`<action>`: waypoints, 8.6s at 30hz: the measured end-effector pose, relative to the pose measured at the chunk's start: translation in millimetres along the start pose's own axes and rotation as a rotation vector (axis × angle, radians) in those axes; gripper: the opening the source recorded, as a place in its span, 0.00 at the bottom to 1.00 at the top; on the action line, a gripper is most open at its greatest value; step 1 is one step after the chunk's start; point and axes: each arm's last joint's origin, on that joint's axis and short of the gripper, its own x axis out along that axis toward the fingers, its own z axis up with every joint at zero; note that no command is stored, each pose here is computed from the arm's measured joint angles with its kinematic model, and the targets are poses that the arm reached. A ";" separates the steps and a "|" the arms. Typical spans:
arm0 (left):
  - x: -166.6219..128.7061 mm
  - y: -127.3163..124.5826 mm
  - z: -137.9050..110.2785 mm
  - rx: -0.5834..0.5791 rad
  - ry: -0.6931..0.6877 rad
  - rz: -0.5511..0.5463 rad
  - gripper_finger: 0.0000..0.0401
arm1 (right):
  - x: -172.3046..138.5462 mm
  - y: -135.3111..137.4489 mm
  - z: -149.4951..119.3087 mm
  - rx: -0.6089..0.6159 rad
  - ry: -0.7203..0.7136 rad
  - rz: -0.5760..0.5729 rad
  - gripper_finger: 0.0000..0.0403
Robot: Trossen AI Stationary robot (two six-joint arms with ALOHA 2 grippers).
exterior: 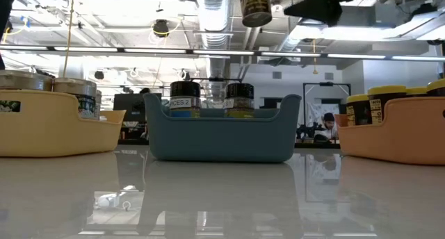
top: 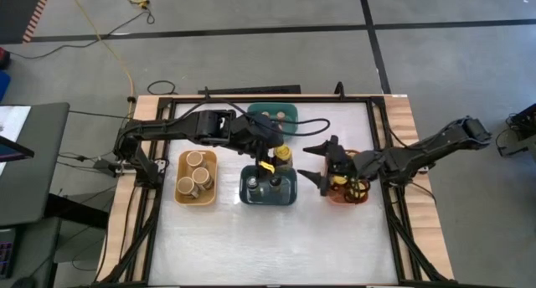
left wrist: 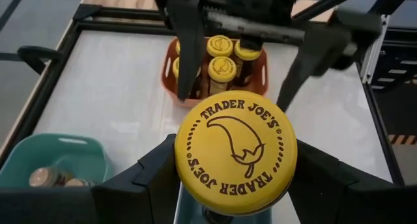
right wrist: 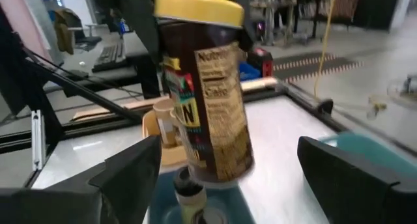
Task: Sort spices by type
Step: Put the yellow seasoning into the orange bin
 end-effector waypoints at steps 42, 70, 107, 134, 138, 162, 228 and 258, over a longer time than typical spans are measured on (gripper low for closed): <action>-0.6 -0.3 3.0 -0.102 -0.031 0.001 0.63 | 51.1 7.9 6.6 -0.039 0.023 -0.007 0.56; -0.7 -0.9 2.0 -0.100 -0.027 0.035 0.78 | 50.5 6.4 8.5 -0.067 0.011 -0.022 0.56; -0.7 -0.3 5.5 -0.012 -0.058 0.011 0.78 | 45.3 4.9 12.4 -0.071 0.014 -0.016 0.57; -6.5 5.8 5.2 -0.026 -0.055 0.065 0.78 | 44.9 6.0 12.2 -0.072 0.014 -0.012 0.58; -8.8 6.3 0.2 -0.036 -0.005 0.070 0.78 | 44.9 6.0 12.2 -0.072 0.014 -0.012 0.58; -85.3 3.5 -54.9 -0.160 -0.040 0.261 0.78 | 45.3 5.0 12.5 -0.071 0.013 -0.015 0.58; 19.8 26.3 -123.7 -0.037 -0.622 -0.166 0.78 | 47.1 3.3 35.7 0.083 -0.076 -0.023 0.58; 24.7 22.4 -122.6 -0.226 -0.636 -0.207 0.78 | 44.9 8.2 33.5 0.015 -0.045 0.053 0.58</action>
